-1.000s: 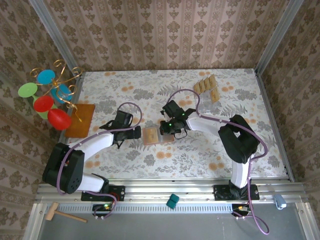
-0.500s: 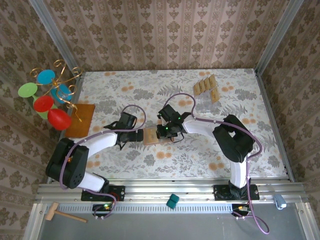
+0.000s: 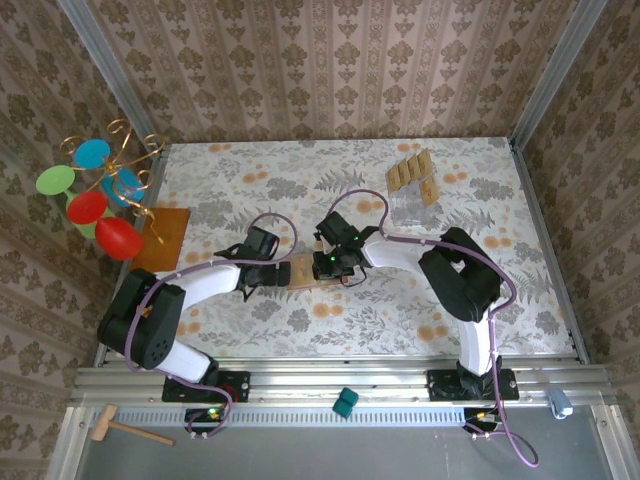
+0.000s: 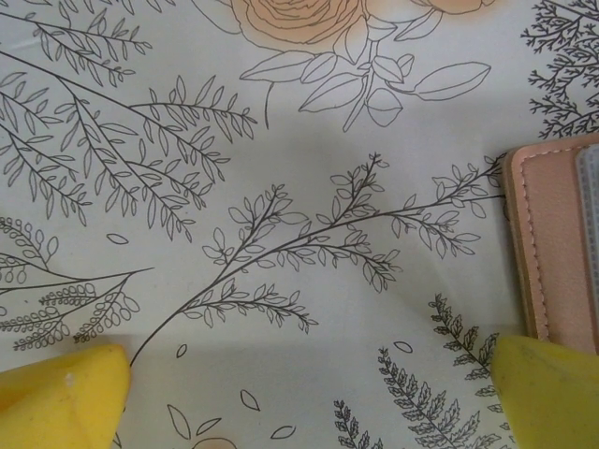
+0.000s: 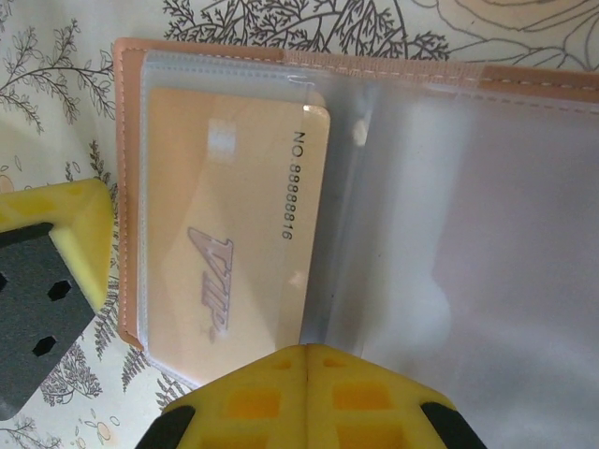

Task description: Put the credit cards into the card holder

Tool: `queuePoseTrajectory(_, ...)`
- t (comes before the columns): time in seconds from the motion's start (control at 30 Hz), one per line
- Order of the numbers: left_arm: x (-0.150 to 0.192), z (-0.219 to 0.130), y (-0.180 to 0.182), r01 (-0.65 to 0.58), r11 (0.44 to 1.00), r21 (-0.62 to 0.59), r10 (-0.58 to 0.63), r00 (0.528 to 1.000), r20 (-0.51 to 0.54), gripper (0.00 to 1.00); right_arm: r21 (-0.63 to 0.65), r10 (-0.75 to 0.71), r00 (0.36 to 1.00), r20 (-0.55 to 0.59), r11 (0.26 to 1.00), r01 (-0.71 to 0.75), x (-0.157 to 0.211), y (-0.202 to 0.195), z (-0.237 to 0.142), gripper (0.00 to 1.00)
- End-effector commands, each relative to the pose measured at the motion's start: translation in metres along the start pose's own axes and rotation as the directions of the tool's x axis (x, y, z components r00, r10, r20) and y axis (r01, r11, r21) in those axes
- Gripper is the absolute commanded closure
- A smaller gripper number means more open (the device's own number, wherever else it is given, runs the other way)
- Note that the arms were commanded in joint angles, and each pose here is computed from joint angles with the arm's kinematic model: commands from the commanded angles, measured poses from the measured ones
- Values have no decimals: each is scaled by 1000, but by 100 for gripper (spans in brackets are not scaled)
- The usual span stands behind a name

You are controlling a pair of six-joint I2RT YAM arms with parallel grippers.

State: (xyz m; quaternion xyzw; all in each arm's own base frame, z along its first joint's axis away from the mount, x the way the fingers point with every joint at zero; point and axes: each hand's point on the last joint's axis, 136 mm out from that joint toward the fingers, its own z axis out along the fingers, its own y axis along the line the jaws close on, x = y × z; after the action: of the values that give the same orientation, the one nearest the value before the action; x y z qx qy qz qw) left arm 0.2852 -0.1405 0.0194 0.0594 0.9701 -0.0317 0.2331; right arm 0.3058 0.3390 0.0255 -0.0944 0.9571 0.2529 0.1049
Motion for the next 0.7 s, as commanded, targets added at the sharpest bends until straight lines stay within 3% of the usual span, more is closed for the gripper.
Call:
queuePoseTrajectory(0.0, 3, 3, -1, 9, 1000, -4, -9, 1000, -3, 0, -15, -4, 1000, -30, 1000, 4, 5, 5, 9, 100)
queuePoseTrajectory(0.27, -23, -20, -5, 19, 1000, 22, -20, 998, 62, 0, -26, -31, 999, 42, 999, 32, -8, 14, -32, 97)
queuePoseTrajectory(0.47, -46, -30, -31, 10, 985, 171, -23, 997, 76, 0, 70, -16, 990, 138, 998, 6, -17, -16, -75, 69)
queuePoseTrajectory(0.53, -50, -29, -38, 2, 979, 203, -18, 997, 80, 0, 132, -2, 987, 159, 991, -19, -14, -38, -83, 52)
queuePoseTrajectory(0.67, -57, -27, -49, -2, 967, 253, -23, 995, 96, 0, 229, 12, 983, 181, 972, -54, -8, -69, -87, 38)
